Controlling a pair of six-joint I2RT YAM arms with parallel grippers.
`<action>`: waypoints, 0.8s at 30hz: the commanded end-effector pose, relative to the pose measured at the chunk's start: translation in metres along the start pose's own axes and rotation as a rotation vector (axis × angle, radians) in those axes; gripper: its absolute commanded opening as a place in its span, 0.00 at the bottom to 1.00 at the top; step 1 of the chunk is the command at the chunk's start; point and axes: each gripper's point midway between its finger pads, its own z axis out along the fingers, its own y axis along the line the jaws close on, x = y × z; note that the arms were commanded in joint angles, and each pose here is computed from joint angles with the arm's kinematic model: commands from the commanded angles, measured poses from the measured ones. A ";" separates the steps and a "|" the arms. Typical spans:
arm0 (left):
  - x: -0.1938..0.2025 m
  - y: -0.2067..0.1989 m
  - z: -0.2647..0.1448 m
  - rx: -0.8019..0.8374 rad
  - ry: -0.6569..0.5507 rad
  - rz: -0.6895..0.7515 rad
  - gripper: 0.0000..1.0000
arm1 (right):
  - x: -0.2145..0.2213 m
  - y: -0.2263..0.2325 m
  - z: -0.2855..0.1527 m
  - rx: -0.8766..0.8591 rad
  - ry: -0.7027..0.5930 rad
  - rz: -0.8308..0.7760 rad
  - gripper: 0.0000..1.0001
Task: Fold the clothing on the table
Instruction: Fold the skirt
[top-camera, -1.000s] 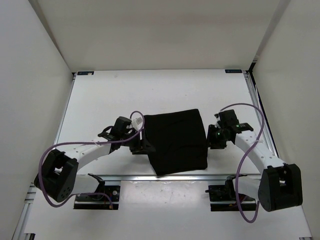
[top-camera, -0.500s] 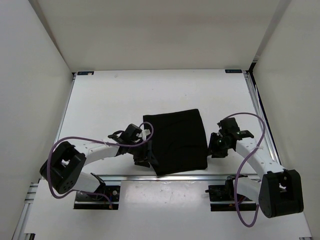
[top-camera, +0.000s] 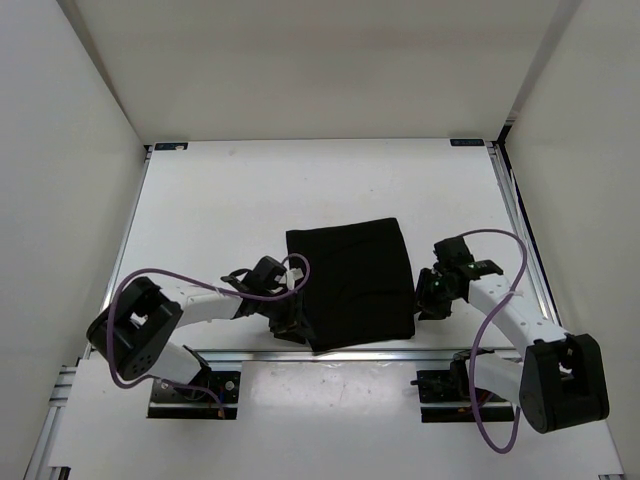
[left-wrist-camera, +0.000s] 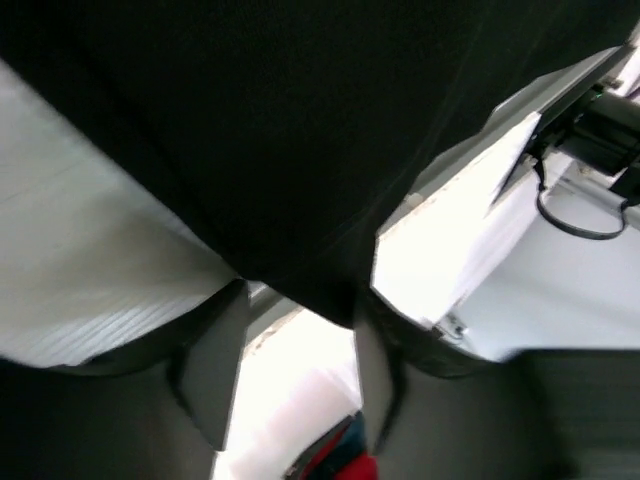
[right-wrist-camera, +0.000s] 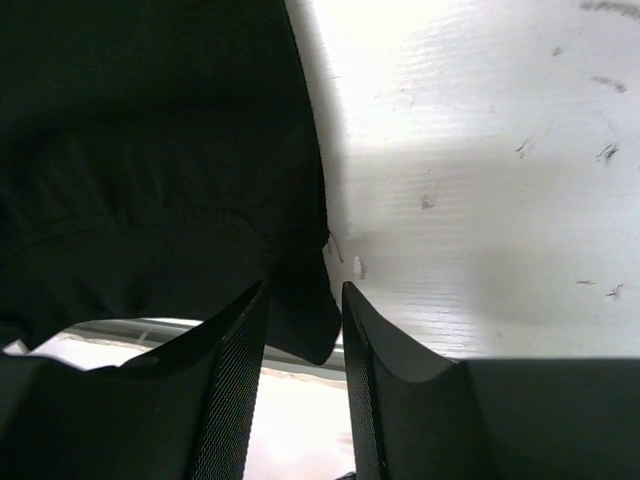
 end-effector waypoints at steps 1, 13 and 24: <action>0.000 0.007 0.008 -0.026 0.000 0.008 0.45 | -0.001 0.004 -0.002 0.012 -0.005 0.045 0.41; -0.006 0.011 0.004 -0.046 -0.007 0.015 0.00 | 0.026 -0.014 0.006 0.113 0.054 0.157 0.39; 0.004 0.021 -0.005 -0.005 0.020 -0.005 0.00 | 0.059 -0.010 0.020 0.058 0.147 0.250 0.00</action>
